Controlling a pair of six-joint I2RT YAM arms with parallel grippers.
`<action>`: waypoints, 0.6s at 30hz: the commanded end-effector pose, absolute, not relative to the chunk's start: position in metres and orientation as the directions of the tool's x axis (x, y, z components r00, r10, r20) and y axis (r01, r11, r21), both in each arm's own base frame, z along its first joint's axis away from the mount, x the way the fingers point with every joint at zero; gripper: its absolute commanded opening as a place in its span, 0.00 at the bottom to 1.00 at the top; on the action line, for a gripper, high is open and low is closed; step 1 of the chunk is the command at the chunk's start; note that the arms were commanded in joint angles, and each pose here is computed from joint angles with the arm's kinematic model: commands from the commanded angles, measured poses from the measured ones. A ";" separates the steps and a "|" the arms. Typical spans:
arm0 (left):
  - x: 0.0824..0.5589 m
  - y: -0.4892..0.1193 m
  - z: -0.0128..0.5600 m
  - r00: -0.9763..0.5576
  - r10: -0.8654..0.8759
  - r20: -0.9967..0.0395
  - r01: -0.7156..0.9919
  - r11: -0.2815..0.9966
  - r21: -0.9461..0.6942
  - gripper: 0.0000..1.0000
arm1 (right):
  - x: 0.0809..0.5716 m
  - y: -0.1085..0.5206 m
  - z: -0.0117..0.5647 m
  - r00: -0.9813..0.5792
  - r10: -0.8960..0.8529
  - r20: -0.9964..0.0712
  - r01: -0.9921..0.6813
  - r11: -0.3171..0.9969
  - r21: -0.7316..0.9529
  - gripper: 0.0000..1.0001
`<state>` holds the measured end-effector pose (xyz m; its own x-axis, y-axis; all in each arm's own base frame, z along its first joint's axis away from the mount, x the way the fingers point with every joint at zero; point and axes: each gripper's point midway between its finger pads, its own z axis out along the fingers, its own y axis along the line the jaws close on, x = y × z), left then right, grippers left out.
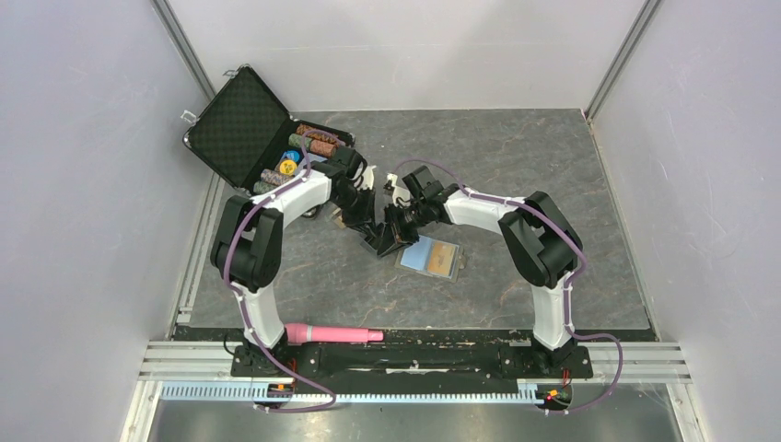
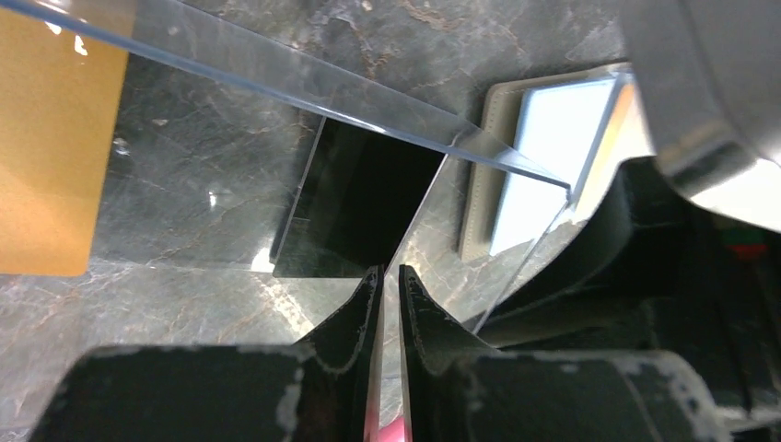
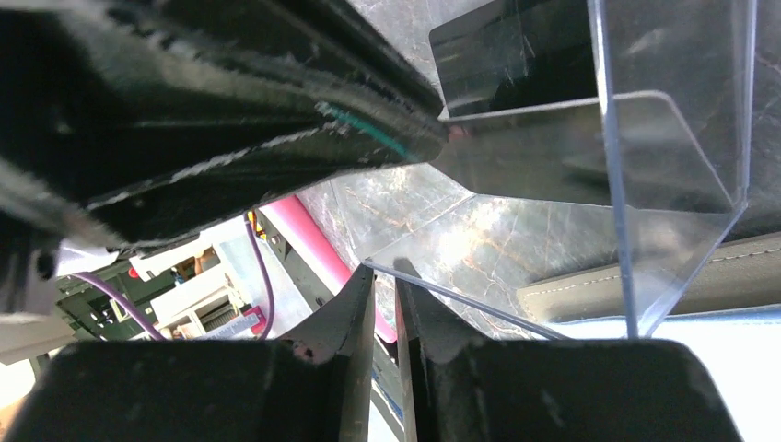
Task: Put the credit cards into the card holder
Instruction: Pick up the credit card from the storage box.
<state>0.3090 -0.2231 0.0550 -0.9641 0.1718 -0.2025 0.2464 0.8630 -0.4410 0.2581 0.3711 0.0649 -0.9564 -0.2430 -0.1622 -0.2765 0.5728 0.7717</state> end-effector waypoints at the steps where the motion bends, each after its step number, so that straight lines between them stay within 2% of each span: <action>1: 0.295 -0.250 0.080 -0.958 0.185 -0.218 0.277 0.788 -0.549 0.15 | 0.276 0.379 0.070 -0.934 -0.228 -0.277 -0.358 0.568 0.741 0.16; 18: 0.279 -0.240 0.051 -0.950 0.281 -0.139 0.311 0.793 -0.524 0.20 | 0.278 0.381 0.071 -0.933 -0.227 -0.279 -0.359 0.567 0.741 0.15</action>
